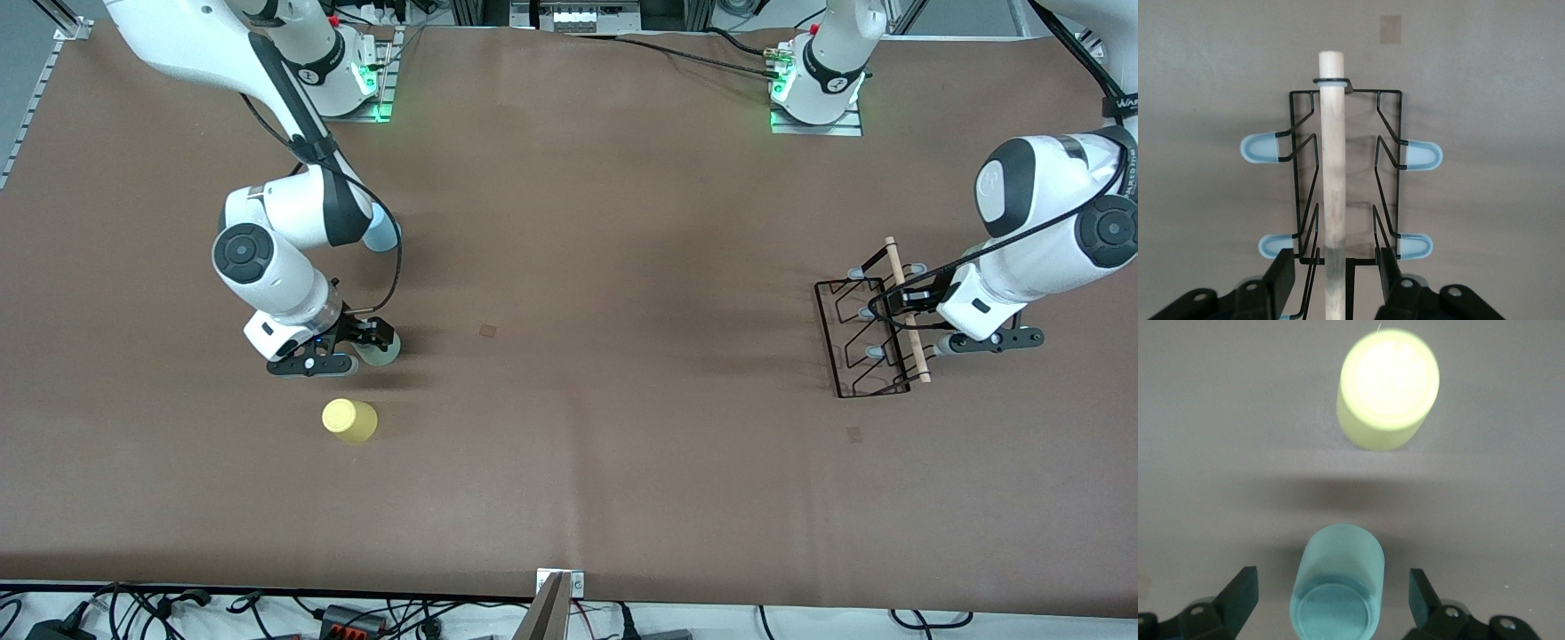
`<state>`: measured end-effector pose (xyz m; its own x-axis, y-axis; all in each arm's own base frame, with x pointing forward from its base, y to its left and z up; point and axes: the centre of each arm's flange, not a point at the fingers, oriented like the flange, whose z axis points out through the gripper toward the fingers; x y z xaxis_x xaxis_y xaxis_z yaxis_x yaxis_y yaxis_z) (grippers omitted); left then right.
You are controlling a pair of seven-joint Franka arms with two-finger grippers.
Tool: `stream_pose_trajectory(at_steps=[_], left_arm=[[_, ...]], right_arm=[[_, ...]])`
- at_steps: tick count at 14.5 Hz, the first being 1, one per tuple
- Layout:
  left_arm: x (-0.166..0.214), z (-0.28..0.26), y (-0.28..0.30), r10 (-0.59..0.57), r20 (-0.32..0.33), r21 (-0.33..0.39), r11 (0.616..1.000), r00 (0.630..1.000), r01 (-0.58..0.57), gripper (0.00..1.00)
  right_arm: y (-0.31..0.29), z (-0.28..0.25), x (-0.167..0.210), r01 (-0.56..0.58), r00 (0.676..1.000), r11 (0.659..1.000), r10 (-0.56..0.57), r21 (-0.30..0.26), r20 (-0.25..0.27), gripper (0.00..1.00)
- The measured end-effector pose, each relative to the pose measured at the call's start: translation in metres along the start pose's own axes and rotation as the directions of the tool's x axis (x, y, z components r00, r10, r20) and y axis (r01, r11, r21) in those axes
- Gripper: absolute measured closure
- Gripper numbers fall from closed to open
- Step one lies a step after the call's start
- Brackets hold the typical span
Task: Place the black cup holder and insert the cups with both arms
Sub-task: 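Grasp the teal cup with the right gripper while the left grasps the rack handle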
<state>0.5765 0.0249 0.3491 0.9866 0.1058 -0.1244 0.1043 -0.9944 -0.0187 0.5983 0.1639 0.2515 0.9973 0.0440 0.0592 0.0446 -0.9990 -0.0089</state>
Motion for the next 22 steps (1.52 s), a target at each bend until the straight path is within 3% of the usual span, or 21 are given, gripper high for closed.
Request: stream_pose_trajectory(at_steps=[7, 12, 13, 14, 15, 17, 22], left_arm=[[-0.004, 0.015, 0.001, -0.001, 0.029, 0.002, 1.0, 1.0, 0.001, 0.53], [-0.004, 0.023, 0.001, -0.002, 0.044, 0.004, 1.0, 0.999, 0.002, 0.7], [-0.003, 0.025, 0.0, -0.005, 0.047, 0.004, 1.0, 0.999, 0.004, 0.8], [-0.003, 0.027, -0.002, -0.007, 0.05, 0.004, 1.0, 0.999, 0.007, 0.8], [-0.003, 0.027, -0.002, -0.008, 0.05, 0.004, 1.0, 0.999, 0.008, 0.84], [-0.003, 0.025, -0.003, -0.009, 0.058, 0.004, 1.0, 0.998, 0.009, 0.84], [0.004, -0.038, -0.001, -0.007, 0.081, 0.006, 1.0, 0.997, 0.007, 0.84]], right_arm=[[0.003, 0.017, -0.016, 0.001, 0.999, 1.0, -0.001, -0.007, 0.033, 0.0], [0.003, 0.019, -0.017, 0.001, 0.999, 1.0, -0.001, -0.007, 0.035, 0.0], [0.003, 0.019, -0.017, 0.001, 0.999, 1.0, -0.001, -0.007, 0.034, 0.06], [0.003, 0.019, -0.017, 0.001, 0.999, 1.0, -0.001, -0.007, 0.035, 0.06], [0.003, 0.019, -0.017, 0.001, 0.999, 1.0, -0.001, -0.007, 0.035, 0.12], [0.003, 0.017, -0.017, 0.001, 0.999, 1.0, 0.0, -0.007, 0.032, 0.35], [0.002, 0.013, -0.016, 0.003, 1.0, 1.0, -0.003, -0.005, 0.024, 0.35]])
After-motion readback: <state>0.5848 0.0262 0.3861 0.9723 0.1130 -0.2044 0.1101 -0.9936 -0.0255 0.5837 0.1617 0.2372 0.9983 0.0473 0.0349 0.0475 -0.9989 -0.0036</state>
